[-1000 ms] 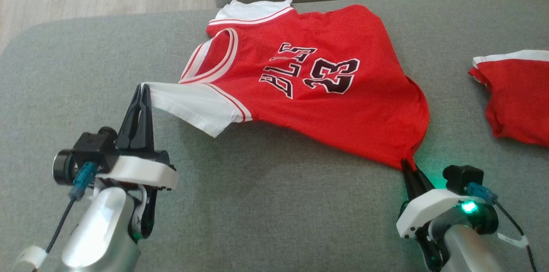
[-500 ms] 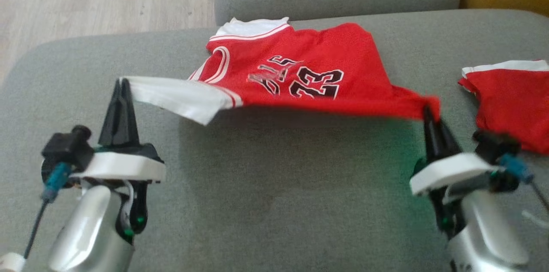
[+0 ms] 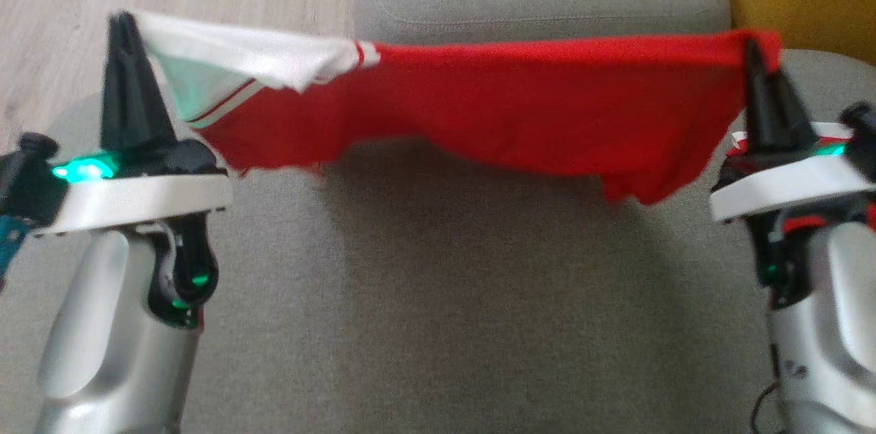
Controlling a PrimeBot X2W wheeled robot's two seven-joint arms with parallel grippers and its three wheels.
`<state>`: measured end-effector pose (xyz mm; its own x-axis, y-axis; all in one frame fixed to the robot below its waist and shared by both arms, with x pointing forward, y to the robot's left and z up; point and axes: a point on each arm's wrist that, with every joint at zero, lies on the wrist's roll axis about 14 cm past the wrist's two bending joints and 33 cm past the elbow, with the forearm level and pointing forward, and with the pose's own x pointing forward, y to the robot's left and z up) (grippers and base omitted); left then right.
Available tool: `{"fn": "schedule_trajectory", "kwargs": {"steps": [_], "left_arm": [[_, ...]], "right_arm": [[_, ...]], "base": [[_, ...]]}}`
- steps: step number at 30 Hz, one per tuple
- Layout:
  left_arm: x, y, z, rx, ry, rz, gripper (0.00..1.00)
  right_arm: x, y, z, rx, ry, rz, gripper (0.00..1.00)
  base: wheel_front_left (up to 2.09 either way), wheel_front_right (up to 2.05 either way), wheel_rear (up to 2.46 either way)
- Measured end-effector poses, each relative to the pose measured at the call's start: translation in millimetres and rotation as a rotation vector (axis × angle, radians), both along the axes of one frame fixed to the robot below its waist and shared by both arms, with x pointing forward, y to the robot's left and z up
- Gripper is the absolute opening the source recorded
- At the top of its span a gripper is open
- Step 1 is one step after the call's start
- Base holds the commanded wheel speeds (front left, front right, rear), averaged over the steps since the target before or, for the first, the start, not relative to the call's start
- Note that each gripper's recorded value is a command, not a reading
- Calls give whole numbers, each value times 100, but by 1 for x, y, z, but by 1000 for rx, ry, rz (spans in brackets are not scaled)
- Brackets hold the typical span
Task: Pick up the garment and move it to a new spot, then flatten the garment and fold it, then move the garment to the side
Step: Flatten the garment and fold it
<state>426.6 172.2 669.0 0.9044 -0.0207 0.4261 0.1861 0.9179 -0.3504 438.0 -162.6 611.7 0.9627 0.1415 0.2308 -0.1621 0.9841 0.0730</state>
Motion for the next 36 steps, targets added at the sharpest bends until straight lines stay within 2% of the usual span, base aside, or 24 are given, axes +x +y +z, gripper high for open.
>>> {"fn": "schedule_trajectory", "kwargs": {"steps": [4,8,11,15,18,19,24,26,30,36], "left_arm": [[-17,-4,43,-1,-133,-5,0],[-37,-12,80,44,-225,-32,0],[-48,-16,99,64,-256,-52,0],[-45,-17,98,125,-199,-74,0],[-25,-15,79,139,-97,-98,0],[-13,-13,70,123,-53,-111,0],[57,-6,51,262,64,-113,0],[91,-4,51,340,87,-101,0],[156,5,53,480,111,-48,0],[223,16,78,470,16,43,0]], "right_arm": [[-10,-10,43,-25,-106,-18,0],[-26,-17,81,-63,-187,-32,0],[-40,-15,90,-88,-192,-31,0],[-47,-13,81,-109,-136,-27,0],[-40,-13,76,-120,-98,-24,0],[-34,-12,72,-126,-81,-20,0],[19,-4,62,-105,-7,29,0],[51,2,69,-73,-11,67,0],[119,1,95,-112,-74,75,0],[200,-1,113,-160,-181,27,0]], "base": [[0,0,0],[0,0,0],[0,0,0],[0,0,0],[0,0,0],[0,0,0],[0,0,0],[0,0,0],[0,0,0],[0,0,0]]}}
